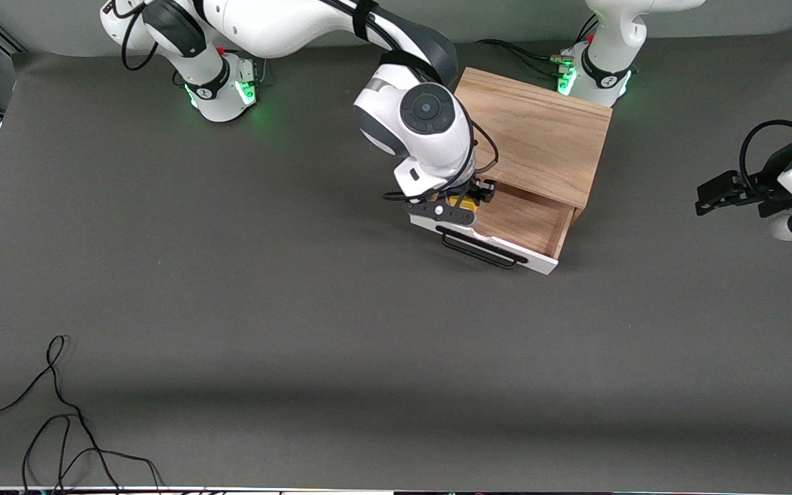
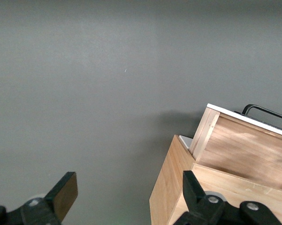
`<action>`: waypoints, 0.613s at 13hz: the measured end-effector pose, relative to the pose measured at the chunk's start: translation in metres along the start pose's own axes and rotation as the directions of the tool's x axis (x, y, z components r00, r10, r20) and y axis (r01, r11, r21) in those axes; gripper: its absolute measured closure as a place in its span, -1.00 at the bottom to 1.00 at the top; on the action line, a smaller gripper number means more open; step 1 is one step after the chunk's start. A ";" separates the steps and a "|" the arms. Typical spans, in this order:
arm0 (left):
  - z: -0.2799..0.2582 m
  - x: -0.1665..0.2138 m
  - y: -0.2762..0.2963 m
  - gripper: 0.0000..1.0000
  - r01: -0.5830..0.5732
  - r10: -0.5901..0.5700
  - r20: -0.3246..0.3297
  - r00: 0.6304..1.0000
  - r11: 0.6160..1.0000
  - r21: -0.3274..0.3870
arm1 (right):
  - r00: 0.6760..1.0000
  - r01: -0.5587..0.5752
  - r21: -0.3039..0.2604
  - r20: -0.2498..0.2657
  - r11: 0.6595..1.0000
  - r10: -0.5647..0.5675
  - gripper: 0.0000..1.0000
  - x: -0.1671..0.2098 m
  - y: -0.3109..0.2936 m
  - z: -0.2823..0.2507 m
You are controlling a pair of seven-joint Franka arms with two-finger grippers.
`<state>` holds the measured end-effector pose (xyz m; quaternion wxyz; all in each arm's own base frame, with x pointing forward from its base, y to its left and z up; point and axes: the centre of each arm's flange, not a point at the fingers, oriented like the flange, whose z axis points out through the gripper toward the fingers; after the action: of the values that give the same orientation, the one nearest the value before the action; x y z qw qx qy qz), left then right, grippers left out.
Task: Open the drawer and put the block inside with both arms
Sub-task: 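Move the yellow cube over the open drawer with the right gripper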
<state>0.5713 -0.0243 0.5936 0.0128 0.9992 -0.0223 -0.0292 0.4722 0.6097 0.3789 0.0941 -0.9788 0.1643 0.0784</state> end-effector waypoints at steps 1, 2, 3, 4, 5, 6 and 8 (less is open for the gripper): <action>0.001 0.000 0.000 -1.00 -0.001 0.001 0.002 1.000 1.000 0.000 | 1.000 -0.002 -0.007 0.004 1.000 0.002 -0.10 0.001 0.001 0.006; 0.001 0.000 0.000 -1.00 -0.004 0.004 0.003 1.000 1.000 0.000 | 1.000 -0.005 -0.010 0.006 1.000 0.005 -0.10 0.002 0.001 0.011; 0.001 0.000 0.000 -1.00 -0.007 0.007 0.003 1.000 1.000 0.000 | 1.000 -0.008 -0.007 0.005 1.000 0.008 -0.10 0.003 0.000 0.016; 0.001 0.000 0.000 -1.00 -0.009 0.009 0.003 1.000 1.000 0.000 | 1.000 -0.012 -0.006 0.006 1.000 0.012 -0.10 0.003 0.000 0.021; 0.001 0.000 0.000 -1.00 -0.011 0.011 0.003 1.000 1.000 0.000 | 1.000 -0.015 -0.004 0.006 1.000 0.015 -0.10 0.003 -0.001 0.026; 0.001 0.000 0.000 -1.00 -0.011 0.011 0.003 1.000 1.000 0.000 | 1.000 -0.017 -0.005 0.008 1.000 0.017 -0.10 0.002 -0.002 0.032; 0.001 0.000 0.000 -1.00 -0.012 0.012 0.003 1.000 1.000 0.000 | 1.000 -0.020 -0.007 0.010 1.000 0.020 -0.10 0.002 -0.002 0.045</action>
<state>0.5711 -0.0243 0.5922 0.0127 0.9990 -0.0286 -0.0309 0.4697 0.6202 0.3354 0.0908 -0.9770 0.1735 0.0850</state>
